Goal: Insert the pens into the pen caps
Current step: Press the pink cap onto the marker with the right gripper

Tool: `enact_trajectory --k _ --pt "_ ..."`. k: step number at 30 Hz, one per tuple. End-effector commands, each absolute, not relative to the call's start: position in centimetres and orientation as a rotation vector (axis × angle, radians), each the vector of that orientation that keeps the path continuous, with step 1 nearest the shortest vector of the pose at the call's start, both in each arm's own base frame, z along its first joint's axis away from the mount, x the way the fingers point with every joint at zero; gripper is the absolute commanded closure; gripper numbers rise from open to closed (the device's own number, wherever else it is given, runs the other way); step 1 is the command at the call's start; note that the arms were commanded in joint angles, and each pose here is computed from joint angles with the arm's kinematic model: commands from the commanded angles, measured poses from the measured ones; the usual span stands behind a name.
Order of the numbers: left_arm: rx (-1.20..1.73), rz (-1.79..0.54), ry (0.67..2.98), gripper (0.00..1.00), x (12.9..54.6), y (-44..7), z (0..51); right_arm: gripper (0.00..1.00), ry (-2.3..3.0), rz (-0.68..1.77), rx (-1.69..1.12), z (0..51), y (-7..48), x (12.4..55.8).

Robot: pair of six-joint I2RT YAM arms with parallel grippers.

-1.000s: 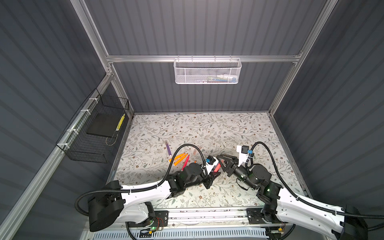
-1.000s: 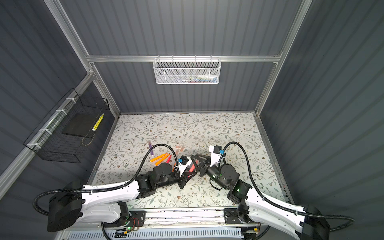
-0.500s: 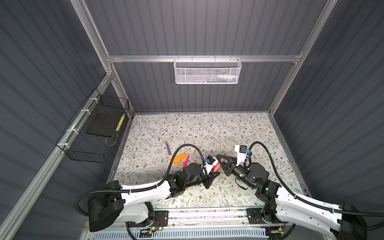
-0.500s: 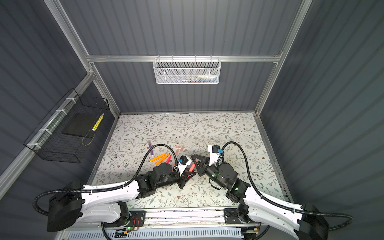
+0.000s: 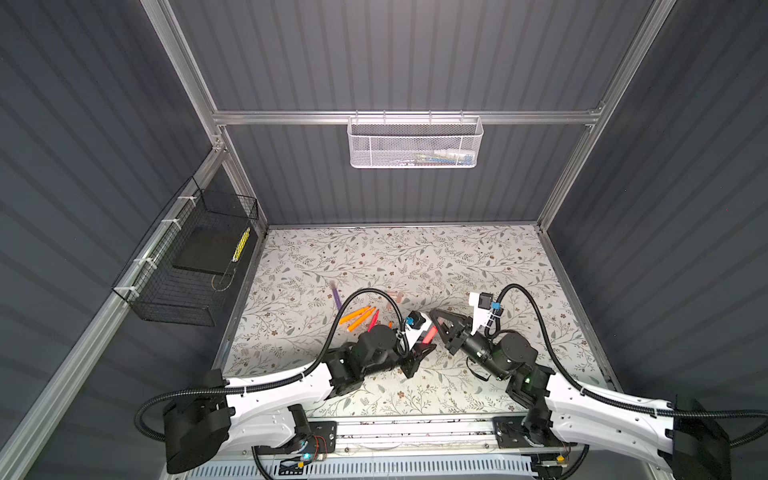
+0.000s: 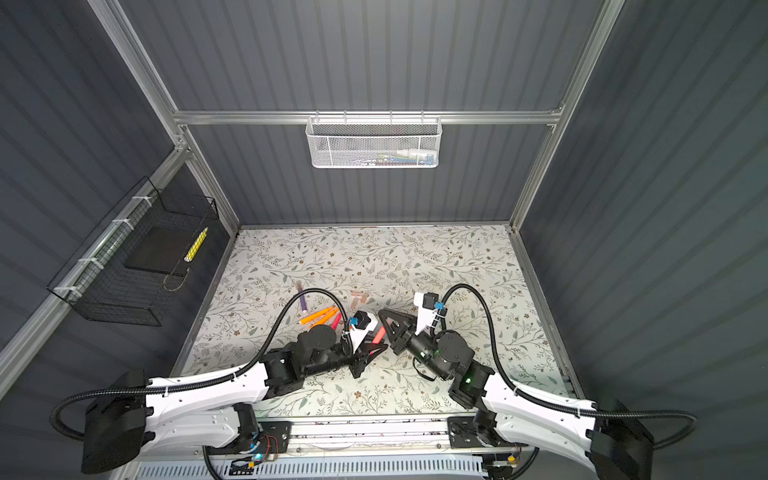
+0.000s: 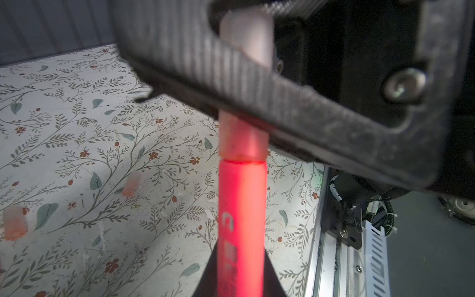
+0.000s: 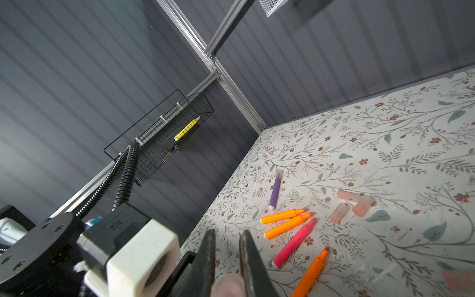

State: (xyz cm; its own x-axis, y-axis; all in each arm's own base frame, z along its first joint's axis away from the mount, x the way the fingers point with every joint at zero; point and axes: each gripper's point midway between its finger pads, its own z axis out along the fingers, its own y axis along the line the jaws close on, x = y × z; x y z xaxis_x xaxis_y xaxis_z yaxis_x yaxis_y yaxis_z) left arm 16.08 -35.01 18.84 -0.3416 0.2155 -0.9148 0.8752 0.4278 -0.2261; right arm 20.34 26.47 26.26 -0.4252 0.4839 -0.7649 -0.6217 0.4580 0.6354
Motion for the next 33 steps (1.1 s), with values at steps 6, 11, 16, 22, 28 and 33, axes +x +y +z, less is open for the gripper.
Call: enact_trajectory --k 6,11,16,22,28,33 --pt "0.706 -1.040 1.587 1.00 20.7 -33.9 29.2 1.00 1.646 1.283 -0.374 23.3 29.6 16.1" --pt "0.678 -1.015 1.576 1.00 21.2 -33.4 29.9 1.00 1.658 1.287 -0.373 22.7 29.9 15.9" --pt "0.580 -0.825 1.615 1.00 24.0 -31.9 30.2 1.00 1.760 1.260 -0.261 21.1 30.1 16.2" --pt "0.518 -0.731 1.623 1.00 25.6 -31.3 31.1 1.00 1.841 1.300 -0.217 19.4 31.9 15.1" --pt "0.557 -0.855 1.627 1.00 25.4 -31.8 31.2 1.00 1.780 1.318 -0.237 19.9 31.7 14.6" --pt "0.494 -1.095 1.628 1.00 26.5 -29.9 31.6 1.00 1.692 1.369 -0.301 21.2 31.4 13.6"
